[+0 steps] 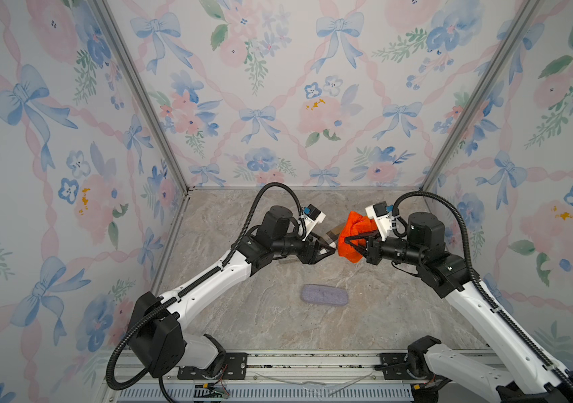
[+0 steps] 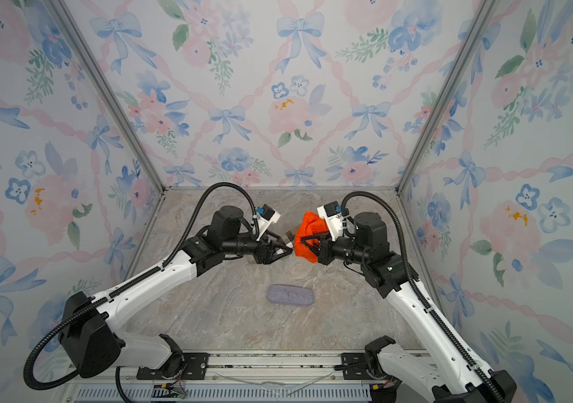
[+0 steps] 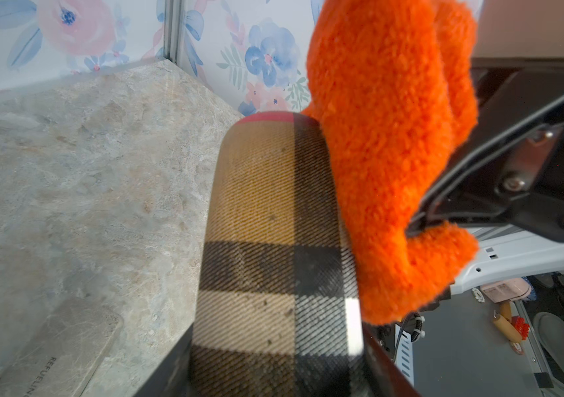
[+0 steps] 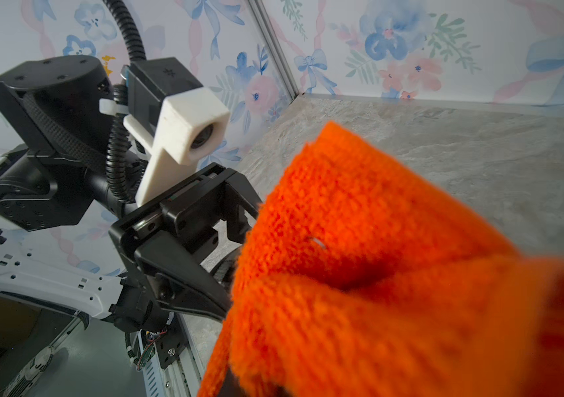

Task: Wipe the eyeglass case
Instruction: Wipe the dirt from the eyeglass case.

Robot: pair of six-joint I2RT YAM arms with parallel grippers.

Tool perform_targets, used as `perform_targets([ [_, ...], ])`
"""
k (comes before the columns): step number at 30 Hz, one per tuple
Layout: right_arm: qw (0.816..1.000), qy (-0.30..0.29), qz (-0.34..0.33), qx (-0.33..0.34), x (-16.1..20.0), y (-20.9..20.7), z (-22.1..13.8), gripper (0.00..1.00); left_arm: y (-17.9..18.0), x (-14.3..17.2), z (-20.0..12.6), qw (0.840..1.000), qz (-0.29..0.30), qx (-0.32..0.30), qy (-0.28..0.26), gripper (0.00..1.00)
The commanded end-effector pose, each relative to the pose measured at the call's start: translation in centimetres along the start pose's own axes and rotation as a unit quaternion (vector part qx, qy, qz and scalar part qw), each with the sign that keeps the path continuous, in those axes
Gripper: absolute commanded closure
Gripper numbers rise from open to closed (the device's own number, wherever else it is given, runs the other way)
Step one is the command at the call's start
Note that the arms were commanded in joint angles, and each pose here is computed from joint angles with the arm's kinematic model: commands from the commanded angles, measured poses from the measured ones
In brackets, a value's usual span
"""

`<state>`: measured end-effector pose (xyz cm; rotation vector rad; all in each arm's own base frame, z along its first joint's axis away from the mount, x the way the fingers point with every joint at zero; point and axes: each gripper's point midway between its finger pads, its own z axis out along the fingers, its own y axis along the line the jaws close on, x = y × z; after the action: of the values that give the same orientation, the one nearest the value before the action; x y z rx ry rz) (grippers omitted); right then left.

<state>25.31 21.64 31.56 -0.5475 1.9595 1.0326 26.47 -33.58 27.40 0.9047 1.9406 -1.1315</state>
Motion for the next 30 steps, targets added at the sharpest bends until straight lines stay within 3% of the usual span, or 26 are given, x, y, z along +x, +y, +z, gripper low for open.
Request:
perform_targets([
  [1,1.0,0.007,-0.01,0.003,1.3,-0.1,0.9,1.0,-4.6,-2.7,-1.9,0.994,0.033,0.098,-0.03,1.0],
  [8,0.999,0.007,-0.032,0.005,1.2,0.4,1.7,1.0,-5.2,-1.9,-1.3,0.991,0.023,0.133,-0.007,1.0],
  [13,0.998,-0.018,0.016,0.057,-0.2,-4.6,-0.6,1.0,-5.8,-1.6,-2.4,0.991,0.039,0.127,-0.012,1.0],
  [17,0.997,-0.045,0.028,0.056,-3.0,-4.0,-3.1,1.0,-4.7,0.0,-2.7,0.995,0.046,0.089,0.007,1.0],
  [21,0.998,-0.046,0.035,0.024,-3.9,-2.1,-3.6,1.0,-3.5,1.7,-2.3,0.996,0.043,0.067,0.038,1.0],
  [30,0.986,-0.027,0.143,-0.082,-1.2,-1.3,0.3,1.0,-3.8,0.1,-1.9,0.995,0.069,0.07,0.027,1.0],
])
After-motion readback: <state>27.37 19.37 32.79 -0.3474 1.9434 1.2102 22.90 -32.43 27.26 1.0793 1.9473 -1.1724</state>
